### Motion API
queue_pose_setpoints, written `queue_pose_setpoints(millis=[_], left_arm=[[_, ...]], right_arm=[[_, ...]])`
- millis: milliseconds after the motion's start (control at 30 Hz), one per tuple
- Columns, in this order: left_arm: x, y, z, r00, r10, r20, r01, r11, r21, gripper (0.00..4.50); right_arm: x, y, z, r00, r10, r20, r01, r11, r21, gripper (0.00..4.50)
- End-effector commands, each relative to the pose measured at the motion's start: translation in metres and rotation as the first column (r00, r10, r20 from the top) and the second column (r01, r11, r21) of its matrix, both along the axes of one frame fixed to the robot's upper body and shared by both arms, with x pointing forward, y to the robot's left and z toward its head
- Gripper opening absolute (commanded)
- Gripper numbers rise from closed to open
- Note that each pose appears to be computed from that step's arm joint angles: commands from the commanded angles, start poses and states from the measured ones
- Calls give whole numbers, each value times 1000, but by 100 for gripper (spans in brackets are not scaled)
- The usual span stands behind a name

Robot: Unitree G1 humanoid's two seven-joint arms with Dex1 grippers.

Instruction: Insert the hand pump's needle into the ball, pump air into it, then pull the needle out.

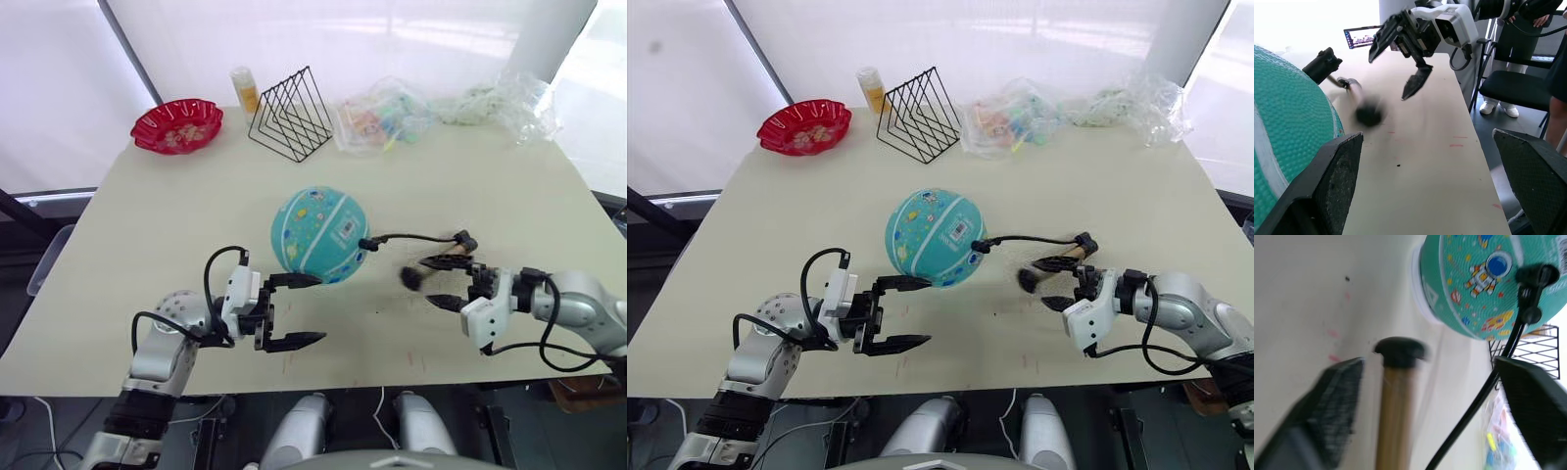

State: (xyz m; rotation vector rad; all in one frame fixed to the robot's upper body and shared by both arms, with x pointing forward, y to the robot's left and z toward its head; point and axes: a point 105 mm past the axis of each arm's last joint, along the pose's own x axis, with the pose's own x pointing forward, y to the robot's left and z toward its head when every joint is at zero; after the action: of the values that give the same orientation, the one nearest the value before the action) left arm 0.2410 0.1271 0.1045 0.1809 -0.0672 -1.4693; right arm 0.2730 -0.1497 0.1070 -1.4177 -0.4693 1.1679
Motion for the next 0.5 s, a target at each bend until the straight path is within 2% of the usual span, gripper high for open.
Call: queue_pose_setpoints(millis=[33, 233, 367, 500], left_arm=[[-2, -3, 9, 999, -26, 42, 27, 1000, -17, 450], [-2, -2, 9, 999, -25, 44, 26, 1000, -15, 450], [-2, 1, 17, 998, 1, 62, 1, 999, -39, 450], [3, 0, 35, 995, 71, 76, -62, 992, -111, 450]], right_arm=[[-4, 10, 13, 998, 41, 37, -43, 998, 54, 445], [-8, 4, 13, 1000, 21, 1, -21, 996, 87, 445], [-22, -11, 17, 978, -81, -192, 134, 949, 286, 445], [-43, -24, 19, 879, -117, -462, 353, 810, 468, 445]])
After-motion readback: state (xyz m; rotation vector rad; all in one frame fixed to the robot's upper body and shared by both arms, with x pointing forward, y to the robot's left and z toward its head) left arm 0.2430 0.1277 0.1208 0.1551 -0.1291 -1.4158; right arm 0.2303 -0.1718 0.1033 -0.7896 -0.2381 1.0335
